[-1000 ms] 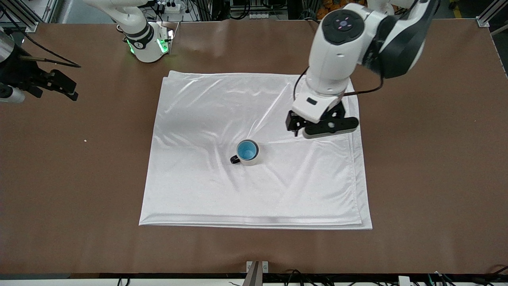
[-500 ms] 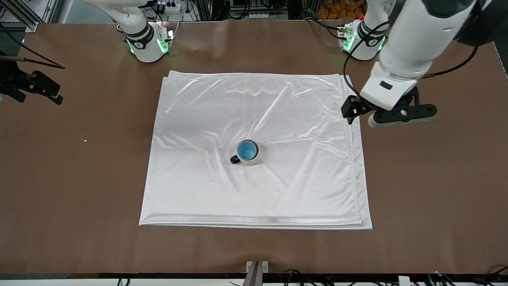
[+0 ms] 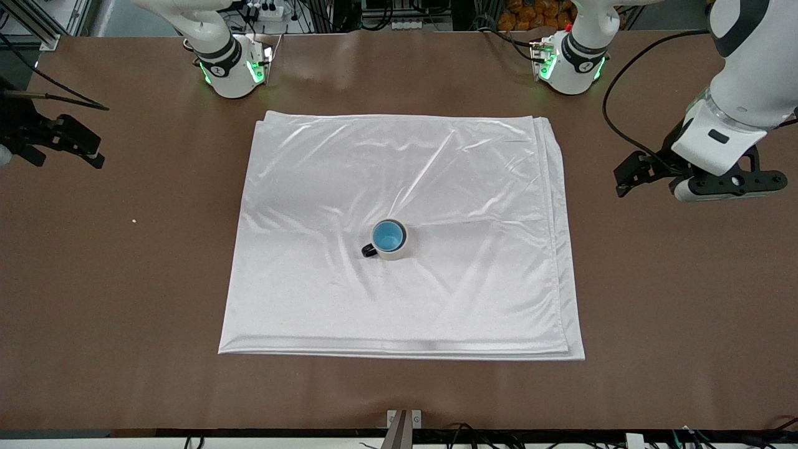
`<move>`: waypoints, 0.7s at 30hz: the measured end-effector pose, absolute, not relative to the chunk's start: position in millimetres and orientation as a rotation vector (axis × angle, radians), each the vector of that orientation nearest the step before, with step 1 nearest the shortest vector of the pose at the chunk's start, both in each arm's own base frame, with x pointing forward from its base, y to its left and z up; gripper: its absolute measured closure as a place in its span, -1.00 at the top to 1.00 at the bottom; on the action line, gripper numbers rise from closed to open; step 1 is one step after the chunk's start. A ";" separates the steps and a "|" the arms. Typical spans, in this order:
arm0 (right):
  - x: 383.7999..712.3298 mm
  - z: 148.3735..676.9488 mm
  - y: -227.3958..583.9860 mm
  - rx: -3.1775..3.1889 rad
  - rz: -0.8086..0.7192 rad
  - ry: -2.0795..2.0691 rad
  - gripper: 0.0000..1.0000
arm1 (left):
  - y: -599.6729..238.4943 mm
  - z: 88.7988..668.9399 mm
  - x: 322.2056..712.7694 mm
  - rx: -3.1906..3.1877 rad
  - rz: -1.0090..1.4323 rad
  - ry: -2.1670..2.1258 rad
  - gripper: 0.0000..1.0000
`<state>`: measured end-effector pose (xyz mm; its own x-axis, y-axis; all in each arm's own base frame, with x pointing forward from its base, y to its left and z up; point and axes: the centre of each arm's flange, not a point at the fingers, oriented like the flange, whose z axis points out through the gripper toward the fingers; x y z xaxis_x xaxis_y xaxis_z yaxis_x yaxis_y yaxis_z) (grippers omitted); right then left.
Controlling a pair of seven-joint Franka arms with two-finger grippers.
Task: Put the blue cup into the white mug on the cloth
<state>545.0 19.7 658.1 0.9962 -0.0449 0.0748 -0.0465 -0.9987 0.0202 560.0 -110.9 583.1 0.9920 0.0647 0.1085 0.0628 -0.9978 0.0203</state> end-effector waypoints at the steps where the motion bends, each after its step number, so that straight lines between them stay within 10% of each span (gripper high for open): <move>1: 544.9 658.2 20.2 3.117 0.116 -0.070 1.00 | -108.8 581.4 557.7 3.120 0.172 0.104 1.00; 21: 545.9 656.7 27.1 3.118 0.115 -0.048 1.00 | -83.5 586.7 552.9 3.169 0.225 0.103 1.00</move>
